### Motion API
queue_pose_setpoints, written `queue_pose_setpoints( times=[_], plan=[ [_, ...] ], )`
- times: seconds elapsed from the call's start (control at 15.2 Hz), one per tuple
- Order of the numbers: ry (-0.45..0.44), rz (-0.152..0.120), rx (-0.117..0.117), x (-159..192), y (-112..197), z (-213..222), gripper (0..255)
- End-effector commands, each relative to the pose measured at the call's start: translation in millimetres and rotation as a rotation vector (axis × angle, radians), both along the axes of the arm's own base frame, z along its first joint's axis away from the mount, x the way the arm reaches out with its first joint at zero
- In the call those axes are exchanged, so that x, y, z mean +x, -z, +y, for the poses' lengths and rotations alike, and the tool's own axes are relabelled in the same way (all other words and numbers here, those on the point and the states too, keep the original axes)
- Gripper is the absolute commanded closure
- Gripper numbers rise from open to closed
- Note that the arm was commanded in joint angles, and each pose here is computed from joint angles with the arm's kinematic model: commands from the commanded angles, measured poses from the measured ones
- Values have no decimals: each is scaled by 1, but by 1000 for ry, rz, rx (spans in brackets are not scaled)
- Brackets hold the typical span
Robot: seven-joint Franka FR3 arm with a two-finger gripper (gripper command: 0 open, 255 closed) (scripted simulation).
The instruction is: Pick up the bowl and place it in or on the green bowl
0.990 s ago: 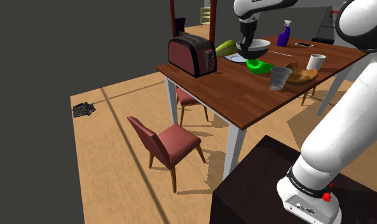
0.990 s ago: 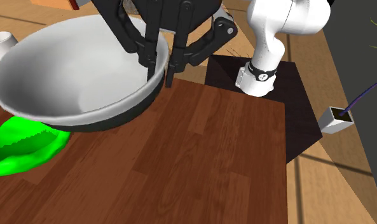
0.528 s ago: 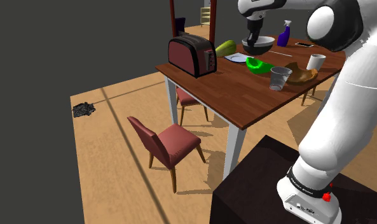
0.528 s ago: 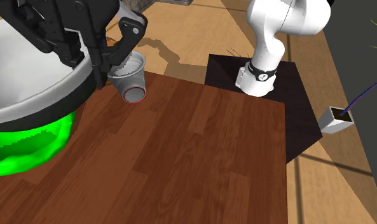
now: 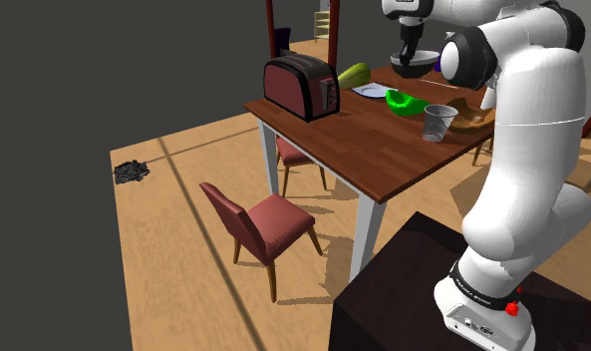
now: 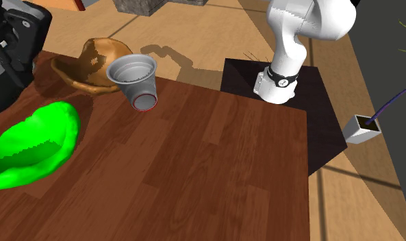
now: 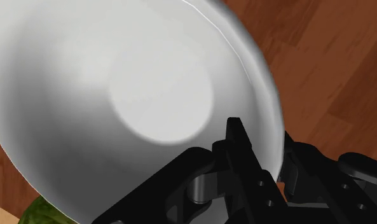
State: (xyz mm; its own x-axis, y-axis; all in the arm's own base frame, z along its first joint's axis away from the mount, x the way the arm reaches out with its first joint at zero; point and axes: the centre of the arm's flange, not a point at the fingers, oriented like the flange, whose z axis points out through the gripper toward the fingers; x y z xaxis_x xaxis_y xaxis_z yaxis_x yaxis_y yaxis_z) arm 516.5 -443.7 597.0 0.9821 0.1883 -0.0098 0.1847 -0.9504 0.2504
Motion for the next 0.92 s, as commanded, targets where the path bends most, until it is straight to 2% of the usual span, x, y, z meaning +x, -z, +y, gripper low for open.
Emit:
queue_pose_setpoints(
  times=[0.0, 0.86],
  plan=[
    [-4, -1, 0, 4, 2, -15, 255],
    [-4, -1, 0, 4, 71, -15, 255]
  ],
)
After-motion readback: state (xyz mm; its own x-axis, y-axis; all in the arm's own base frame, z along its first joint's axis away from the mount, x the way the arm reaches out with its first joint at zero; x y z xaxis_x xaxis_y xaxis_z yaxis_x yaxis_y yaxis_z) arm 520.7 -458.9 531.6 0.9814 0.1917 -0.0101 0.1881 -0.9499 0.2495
